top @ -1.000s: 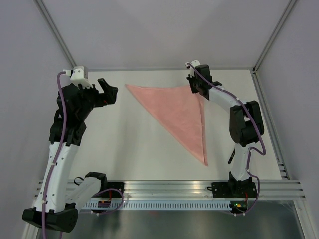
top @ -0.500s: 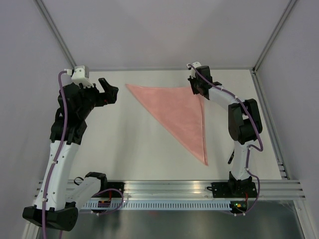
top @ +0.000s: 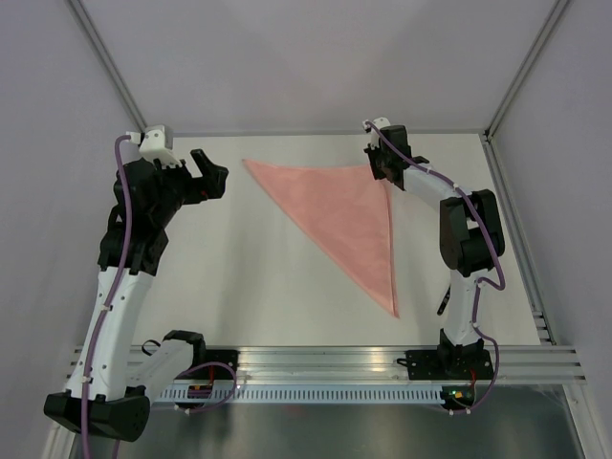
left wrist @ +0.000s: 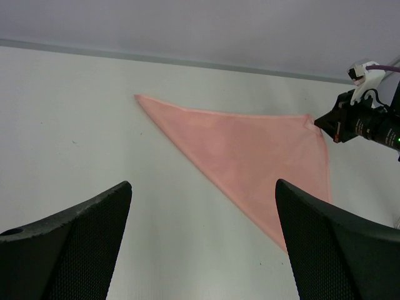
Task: Fold the napkin, place the utensils inside, and roll it up
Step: Fold the napkin at the center of the board.
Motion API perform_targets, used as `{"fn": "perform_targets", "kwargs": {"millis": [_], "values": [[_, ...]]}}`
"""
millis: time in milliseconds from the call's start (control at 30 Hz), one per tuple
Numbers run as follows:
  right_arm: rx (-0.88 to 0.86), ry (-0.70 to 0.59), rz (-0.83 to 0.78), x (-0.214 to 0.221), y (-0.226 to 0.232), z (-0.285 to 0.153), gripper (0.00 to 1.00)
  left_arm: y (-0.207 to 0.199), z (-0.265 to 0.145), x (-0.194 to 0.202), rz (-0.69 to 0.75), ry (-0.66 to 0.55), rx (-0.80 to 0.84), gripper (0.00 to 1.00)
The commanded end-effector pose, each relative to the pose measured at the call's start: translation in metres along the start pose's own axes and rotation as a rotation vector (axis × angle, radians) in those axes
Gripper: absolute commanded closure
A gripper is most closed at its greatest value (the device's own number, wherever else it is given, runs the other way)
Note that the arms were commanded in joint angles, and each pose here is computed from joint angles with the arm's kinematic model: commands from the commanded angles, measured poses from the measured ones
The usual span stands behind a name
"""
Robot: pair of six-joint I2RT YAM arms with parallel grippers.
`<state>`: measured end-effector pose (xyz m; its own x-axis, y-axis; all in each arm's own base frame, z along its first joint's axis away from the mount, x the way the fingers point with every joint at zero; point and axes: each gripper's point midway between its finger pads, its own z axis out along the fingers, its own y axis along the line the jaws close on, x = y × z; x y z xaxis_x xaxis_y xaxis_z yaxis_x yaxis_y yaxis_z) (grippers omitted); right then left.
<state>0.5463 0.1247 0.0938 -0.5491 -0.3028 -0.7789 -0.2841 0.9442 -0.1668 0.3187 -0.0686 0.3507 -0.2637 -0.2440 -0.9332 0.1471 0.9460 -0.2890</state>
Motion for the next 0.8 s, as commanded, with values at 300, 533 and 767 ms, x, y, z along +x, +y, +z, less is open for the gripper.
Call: {"fn": "perform_targets", "kwargs": {"millis": [300, 533, 767], "values": [[0.034, -0.039, 0.009, -0.0166, -0.0110, 0.0098, 1.00, -0.0054, 0.0042, -0.0022, -0.046, -0.014, 0.027, 0.00], [0.039, -0.039, 0.014, -0.0168, -0.0145, 0.0110, 1.00, -0.0048, 0.0072, -0.0001, -0.049, -0.006, 0.027, 0.00], [0.044, -0.035, 0.014, -0.0148, -0.0178, 0.0125, 1.00, -0.0048, 0.0086, 0.0025, -0.051, 0.001, 0.028, 0.00]]}}
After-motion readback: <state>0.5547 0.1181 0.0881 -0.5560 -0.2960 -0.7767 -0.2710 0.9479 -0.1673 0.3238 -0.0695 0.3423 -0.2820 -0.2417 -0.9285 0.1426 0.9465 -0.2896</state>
